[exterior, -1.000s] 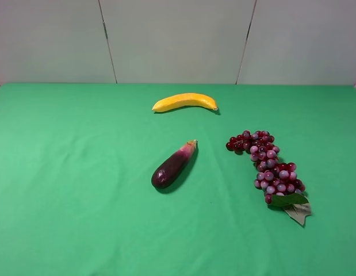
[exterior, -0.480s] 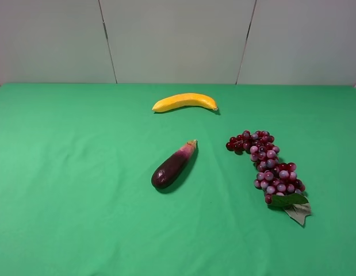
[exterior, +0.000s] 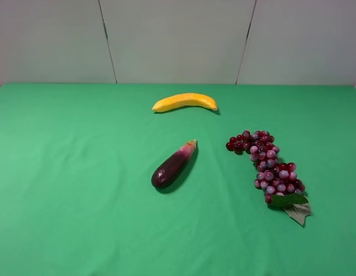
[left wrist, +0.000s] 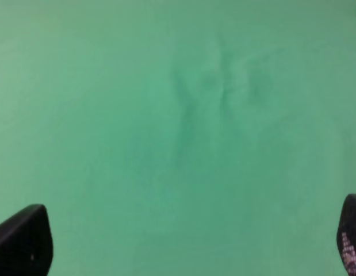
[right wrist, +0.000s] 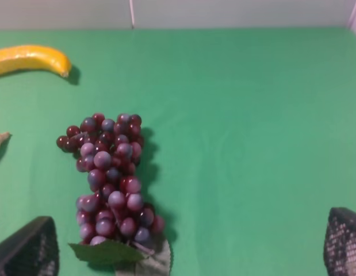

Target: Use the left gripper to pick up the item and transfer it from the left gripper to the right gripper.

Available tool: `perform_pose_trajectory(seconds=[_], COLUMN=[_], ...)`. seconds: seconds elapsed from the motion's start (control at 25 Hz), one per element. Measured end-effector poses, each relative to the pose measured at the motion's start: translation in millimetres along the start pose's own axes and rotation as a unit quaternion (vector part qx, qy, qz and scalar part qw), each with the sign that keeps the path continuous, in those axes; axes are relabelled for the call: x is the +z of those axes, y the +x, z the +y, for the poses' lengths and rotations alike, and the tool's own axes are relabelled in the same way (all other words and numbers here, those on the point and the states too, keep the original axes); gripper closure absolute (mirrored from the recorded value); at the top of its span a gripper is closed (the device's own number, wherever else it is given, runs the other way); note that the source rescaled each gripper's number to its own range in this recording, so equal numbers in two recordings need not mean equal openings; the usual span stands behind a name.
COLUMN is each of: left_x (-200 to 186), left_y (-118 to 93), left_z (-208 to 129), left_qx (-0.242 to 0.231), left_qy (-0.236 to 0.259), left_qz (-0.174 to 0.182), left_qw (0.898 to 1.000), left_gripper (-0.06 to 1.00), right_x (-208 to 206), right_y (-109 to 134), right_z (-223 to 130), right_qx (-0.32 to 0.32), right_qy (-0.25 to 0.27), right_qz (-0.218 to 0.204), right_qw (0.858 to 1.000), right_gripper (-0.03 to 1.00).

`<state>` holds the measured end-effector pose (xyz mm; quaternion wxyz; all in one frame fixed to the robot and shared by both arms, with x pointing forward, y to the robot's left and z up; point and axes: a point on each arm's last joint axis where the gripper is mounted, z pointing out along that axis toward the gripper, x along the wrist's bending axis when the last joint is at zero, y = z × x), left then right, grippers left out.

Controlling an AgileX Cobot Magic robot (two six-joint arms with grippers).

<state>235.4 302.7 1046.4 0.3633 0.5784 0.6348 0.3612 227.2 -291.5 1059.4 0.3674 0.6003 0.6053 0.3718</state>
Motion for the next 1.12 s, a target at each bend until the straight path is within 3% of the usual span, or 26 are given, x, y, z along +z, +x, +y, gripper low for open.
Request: perform_pose_trajectory(seconds=[1.12], left_x=[0.0], left_y=[0.0], left_z=[0.0], left_qx=[0.000], left_qy=[0.000], left_qz=[0.000], left_qw=[1.000], left_gripper=[-0.06], right_x=[8.3], right_y=[-2.4], right_z=[0.2], right_qx=[-0.004], right_qy=[-0.022], right_qz=[-0.011], right_qw=[1.000], right_gripper=[-0.03])
